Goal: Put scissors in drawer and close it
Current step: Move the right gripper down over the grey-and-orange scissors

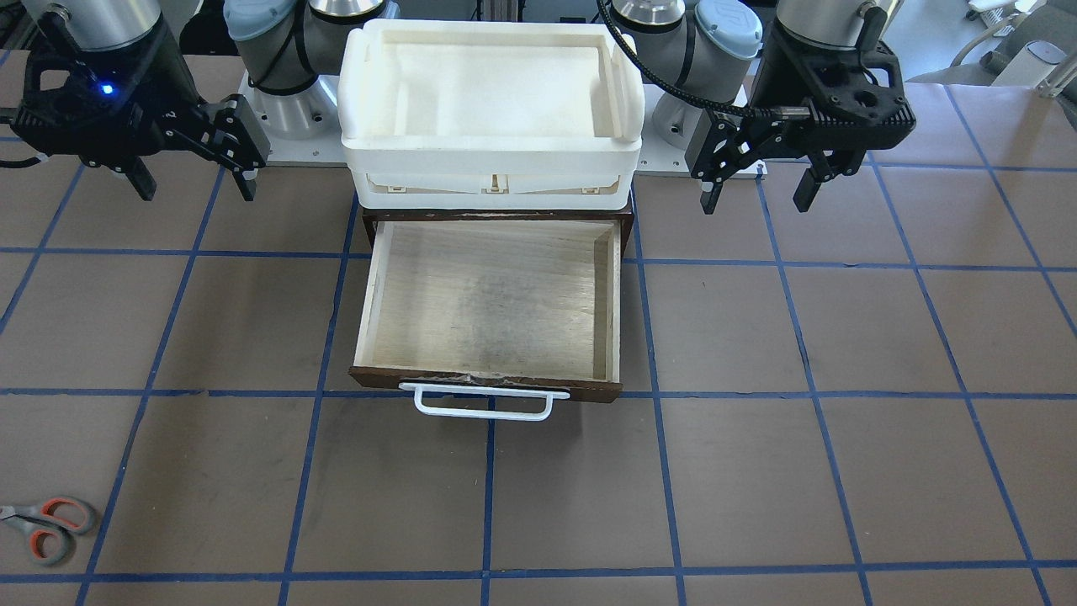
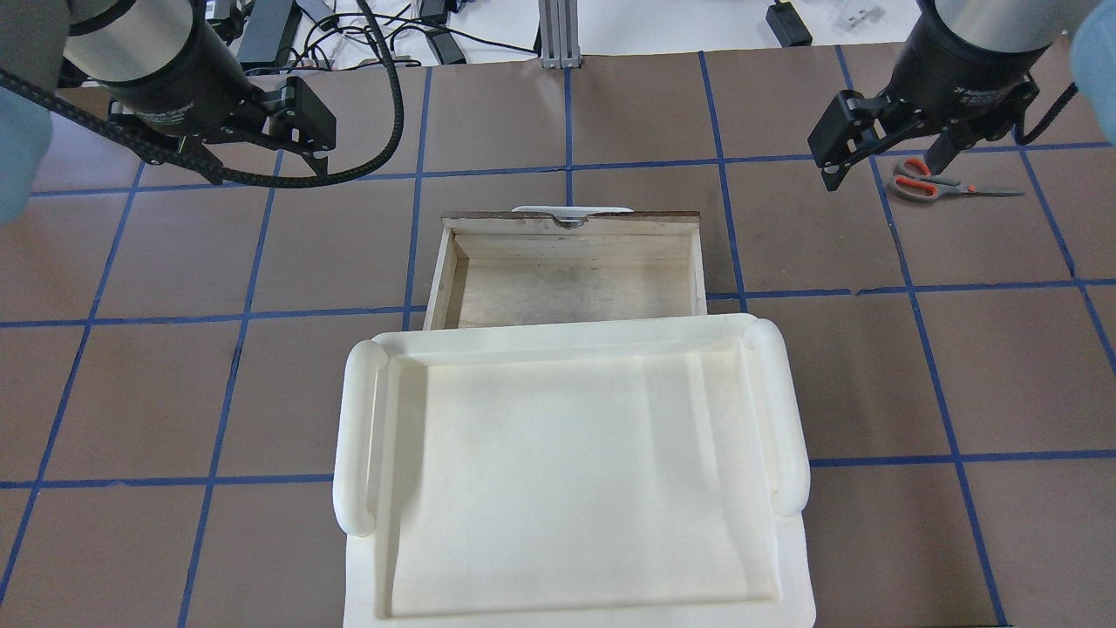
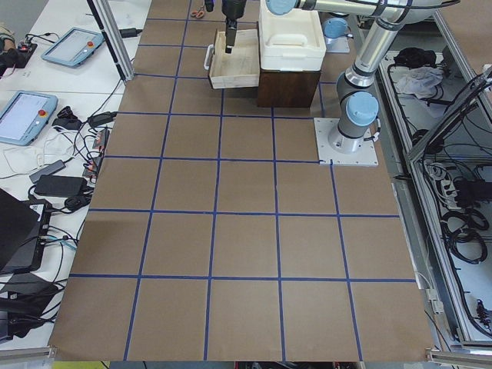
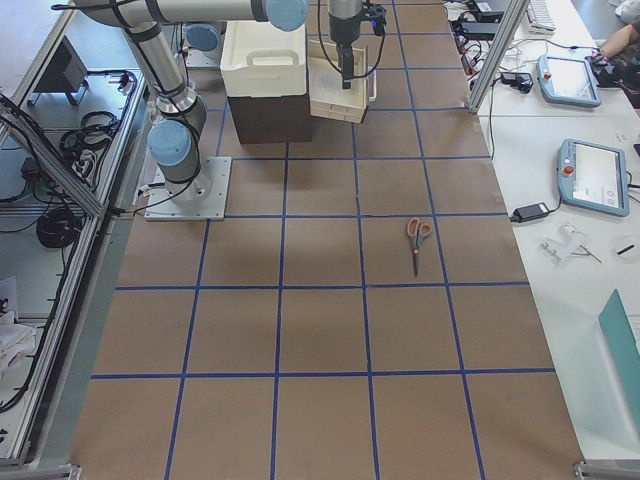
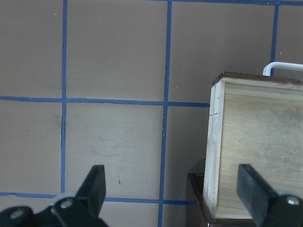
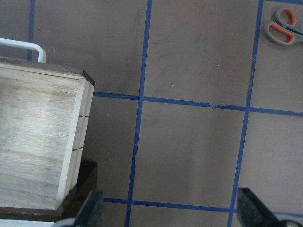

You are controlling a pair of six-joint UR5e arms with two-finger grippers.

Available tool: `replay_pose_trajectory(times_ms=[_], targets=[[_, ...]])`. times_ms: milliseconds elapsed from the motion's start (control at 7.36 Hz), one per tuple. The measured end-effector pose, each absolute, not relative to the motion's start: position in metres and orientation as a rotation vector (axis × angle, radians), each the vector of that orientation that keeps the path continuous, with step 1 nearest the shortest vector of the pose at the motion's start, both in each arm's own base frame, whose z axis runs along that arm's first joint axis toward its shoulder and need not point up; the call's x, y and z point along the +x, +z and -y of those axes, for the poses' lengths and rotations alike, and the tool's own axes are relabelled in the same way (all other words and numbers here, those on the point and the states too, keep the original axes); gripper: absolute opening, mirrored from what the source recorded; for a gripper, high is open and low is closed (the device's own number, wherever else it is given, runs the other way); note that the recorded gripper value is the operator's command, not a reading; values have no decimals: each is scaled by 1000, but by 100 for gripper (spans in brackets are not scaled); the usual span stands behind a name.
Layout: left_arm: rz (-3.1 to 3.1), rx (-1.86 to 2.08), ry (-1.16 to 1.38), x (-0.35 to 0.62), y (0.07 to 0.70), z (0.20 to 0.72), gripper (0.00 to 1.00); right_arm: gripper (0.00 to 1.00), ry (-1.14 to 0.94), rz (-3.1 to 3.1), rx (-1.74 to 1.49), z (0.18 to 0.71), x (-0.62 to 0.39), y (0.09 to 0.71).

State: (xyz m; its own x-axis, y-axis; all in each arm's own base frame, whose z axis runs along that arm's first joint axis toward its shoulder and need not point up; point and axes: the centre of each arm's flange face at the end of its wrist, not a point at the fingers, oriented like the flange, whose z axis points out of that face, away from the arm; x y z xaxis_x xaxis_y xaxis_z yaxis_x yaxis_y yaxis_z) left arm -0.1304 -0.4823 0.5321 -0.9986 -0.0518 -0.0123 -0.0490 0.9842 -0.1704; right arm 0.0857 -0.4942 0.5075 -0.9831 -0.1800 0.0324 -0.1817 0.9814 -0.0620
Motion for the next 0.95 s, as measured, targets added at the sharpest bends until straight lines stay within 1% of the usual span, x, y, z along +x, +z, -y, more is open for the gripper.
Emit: replay_pose_trajectory(times_ms=[272, 543, 679, 951], targets=[[-3113, -79, -266, -130, 531, 483, 100, 100, 115, 3064, 531, 517, 60, 492], [-3113, -80, -262, -130, 531, 484, 100, 100, 119, 3034, 631, 533, 48, 478], [-3113, -80, -259, -130, 530, 484, 100, 100, 113, 3002, 741, 545, 38, 467], [-3113, -81, -259, -130, 529, 485, 100, 100, 99, 2845, 1176, 573, -4, 435]])
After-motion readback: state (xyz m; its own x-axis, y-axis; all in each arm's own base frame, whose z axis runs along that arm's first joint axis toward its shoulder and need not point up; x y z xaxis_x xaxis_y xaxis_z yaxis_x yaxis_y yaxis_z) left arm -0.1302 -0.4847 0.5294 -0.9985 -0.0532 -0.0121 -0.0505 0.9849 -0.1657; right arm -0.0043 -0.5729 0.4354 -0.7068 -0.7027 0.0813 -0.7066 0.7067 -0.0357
